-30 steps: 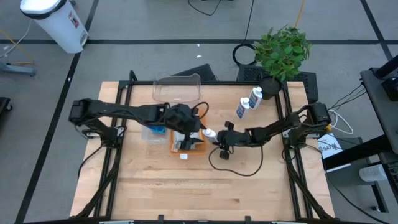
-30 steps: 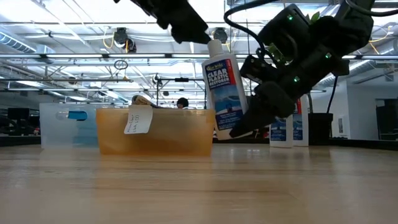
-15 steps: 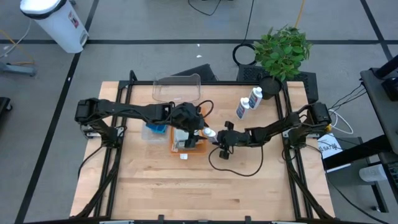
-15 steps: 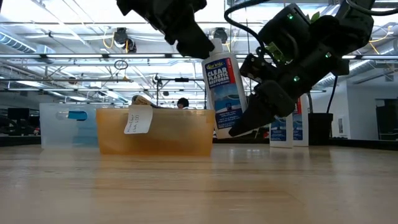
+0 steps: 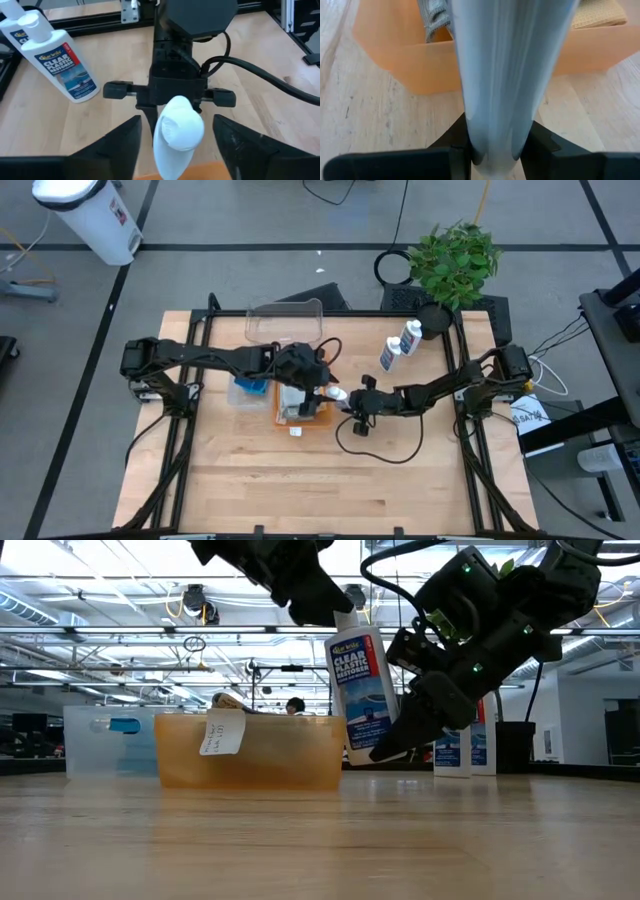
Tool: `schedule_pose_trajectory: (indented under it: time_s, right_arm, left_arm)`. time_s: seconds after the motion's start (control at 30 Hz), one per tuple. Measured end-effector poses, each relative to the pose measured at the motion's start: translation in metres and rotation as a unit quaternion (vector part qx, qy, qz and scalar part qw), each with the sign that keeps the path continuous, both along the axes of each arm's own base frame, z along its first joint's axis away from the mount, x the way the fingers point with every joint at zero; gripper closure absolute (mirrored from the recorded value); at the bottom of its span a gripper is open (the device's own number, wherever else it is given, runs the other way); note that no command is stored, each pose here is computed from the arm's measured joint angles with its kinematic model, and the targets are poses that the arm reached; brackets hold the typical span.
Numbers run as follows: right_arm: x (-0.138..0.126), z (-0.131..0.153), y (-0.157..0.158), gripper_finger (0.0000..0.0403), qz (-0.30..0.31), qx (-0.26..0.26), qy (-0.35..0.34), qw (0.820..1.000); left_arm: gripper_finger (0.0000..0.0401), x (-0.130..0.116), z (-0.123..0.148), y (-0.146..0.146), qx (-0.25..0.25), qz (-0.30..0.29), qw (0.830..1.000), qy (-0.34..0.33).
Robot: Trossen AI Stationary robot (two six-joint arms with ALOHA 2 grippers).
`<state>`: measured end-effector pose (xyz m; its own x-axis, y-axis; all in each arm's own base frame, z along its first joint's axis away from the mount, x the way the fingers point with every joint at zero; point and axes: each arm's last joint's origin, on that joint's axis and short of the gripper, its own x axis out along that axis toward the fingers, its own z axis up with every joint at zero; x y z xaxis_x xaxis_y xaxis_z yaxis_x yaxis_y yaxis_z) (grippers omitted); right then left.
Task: Pick & Place Kitchen Items
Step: Put the plastic restorer bottle into the transparent bin
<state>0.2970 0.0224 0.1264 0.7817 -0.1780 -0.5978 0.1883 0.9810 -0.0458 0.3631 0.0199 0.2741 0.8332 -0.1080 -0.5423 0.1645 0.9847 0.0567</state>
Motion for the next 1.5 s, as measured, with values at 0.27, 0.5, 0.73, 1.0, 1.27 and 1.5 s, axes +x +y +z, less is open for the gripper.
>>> schedule_pose_trajectory:
  time_s: [0.27, 0.5, 0.73, 1.0, 1.27, 1.5]
  right_arm:
    - [0.000, 0.000, 0.000, 0.0312, 0.000, 0.001, 0.000, 1.000]
    - [0.001, 0.001, 0.000, 0.0266, -0.009, 0.009, -0.007, 1.000]
    - [-0.013, 0.023, -0.001, 0.0179, -0.010, 0.015, 0.003, 1.000]
    - [-0.034, 0.050, -0.003, 0.0144, -0.035, 0.054, -0.044, 0.997]
    - [-0.047, 0.045, -0.005, 0.0148, -0.038, 0.064, -0.097, 0.993]
    - [-0.052, 0.039, -0.006, 0.0149, -0.037, 0.064, -0.112, 0.991]
  left_arm:
    - [0.0281, 0.000, 0.000, 0.000, 0.000, 0.001, 1.000, 0.001]
    - [0.0288, -0.006, 0.010, 0.001, 0.009, 0.023, 1.000, -0.009]
    - [0.0288, -0.045, 0.057, 0.017, 0.044, 0.093, 0.993, -0.054]
    - [0.0288, -0.110, 0.108, 0.048, 0.088, 0.218, 0.966, -0.107]
    - [0.0288, -0.158, 0.116, 0.110, 0.083, 0.369, 0.921, -0.094]
    - [0.0288, -0.171, 0.084, 0.167, 0.013, 0.426, 0.904, -0.026]
